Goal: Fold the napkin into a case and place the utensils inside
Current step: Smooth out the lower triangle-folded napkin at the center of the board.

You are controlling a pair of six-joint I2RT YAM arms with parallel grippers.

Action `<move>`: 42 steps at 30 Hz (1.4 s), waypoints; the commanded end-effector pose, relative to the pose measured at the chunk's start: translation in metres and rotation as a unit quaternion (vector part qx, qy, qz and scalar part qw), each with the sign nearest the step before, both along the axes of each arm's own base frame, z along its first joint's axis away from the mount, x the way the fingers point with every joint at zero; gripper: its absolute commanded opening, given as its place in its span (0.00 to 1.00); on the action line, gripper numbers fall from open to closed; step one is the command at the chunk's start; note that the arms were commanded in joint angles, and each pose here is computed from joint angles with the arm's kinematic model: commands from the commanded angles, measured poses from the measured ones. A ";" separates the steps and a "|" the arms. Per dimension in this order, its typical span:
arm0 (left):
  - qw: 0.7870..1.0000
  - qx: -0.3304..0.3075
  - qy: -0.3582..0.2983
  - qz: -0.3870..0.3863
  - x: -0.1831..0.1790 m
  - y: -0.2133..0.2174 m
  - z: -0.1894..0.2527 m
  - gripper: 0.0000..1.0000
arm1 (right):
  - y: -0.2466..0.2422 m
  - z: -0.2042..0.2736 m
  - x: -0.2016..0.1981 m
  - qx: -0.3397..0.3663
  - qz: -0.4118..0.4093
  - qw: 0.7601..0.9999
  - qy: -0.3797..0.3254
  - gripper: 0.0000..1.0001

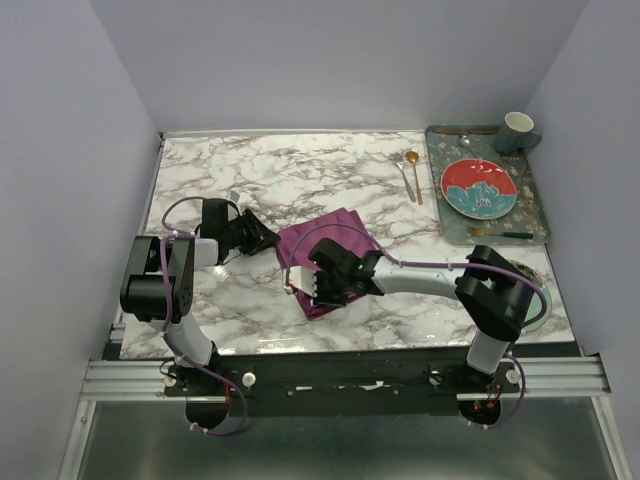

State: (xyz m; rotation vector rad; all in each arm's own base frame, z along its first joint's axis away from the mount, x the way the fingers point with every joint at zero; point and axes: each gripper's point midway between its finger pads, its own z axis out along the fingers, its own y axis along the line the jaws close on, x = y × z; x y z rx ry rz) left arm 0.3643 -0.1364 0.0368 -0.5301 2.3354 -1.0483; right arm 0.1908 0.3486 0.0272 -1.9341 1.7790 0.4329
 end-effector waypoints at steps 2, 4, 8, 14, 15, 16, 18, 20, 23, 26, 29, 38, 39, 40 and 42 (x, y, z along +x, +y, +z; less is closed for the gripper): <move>1.000 0.011 -0.013 0.007 0.008 0.001 0.005 0.33 | 0.000 0.001 -0.006 0.007 0.012 1.000 -0.002 0.01; 0.999 0.031 -0.026 0.006 0.010 0.006 0.011 0.24 | -0.003 0.001 -0.006 0.006 0.011 1.000 -0.003 0.01; 0.997 0.059 -0.040 0.006 0.007 0.013 0.022 0.00 | -0.005 0.006 -0.007 0.009 0.012 1.000 -0.010 0.01; 0.994 0.098 -0.052 0.000 0.001 0.021 0.030 0.00 | -0.008 0.009 -0.009 0.012 0.014 1.000 -0.010 0.01; 0.993 0.110 -0.046 -0.004 0.000 0.023 0.025 0.00 | -0.010 0.006 -0.010 0.008 0.014 1.000 -0.007 0.01; 0.993 0.114 -0.035 -0.005 -0.003 0.024 0.021 0.00 | -0.009 0.005 -0.011 0.006 0.015 1.000 -0.006 0.01; 0.992 0.124 -0.023 -0.006 -0.007 0.027 0.013 0.19 | -0.011 0.001 -0.011 0.003 0.017 1.000 -0.002 0.01; 0.991 0.133 -0.016 -0.006 -0.010 0.031 0.010 0.37 | -0.010 -0.004 -0.015 0.000 0.021 1.000 0.007 0.01; 0.990 0.137 -0.024 -0.002 -0.005 0.038 0.015 0.47 | -0.005 -0.007 -0.018 -0.001 0.021 1.000 0.024 0.01; 0.986 0.148 -0.062 -0.034 0.001 0.037 0.033 0.52 | -0.001 0.004 -0.016 0.001 0.015 0.999 0.030 0.18; 0.971 0.168 -0.126 -0.118 0.000 0.029 0.054 0.55 | -0.007 0.025 -0.012 0.011 -0.004 1.000 0.017 0.43; 0.851 0.212 -0.335 -0.343 -0.047 0.001 0.105 0.56 | -0.089 0.067 0.021 0.043 -0.187 0.978 0.076 0.54; 0.837 0.221 -0.344 -0.363 -0.054 -0.003 0.103 0.53 | -0.098 0.066 0.023 0.043 -0.211 0.973 0.088 0.54; 0.809 0.238 -0.371 -0.389 -0.061 -0.009 0.107 0.53 | -0.109 0.063 0.023 0.041 -0.234 0.966 0.100 0.53; 0.772 0.236 -0.378 -0.453 -0.092 -0.035 0.094 0.50 | -0.131 0.058 0.035 0.042 -0.296 0.946 0.125 0.51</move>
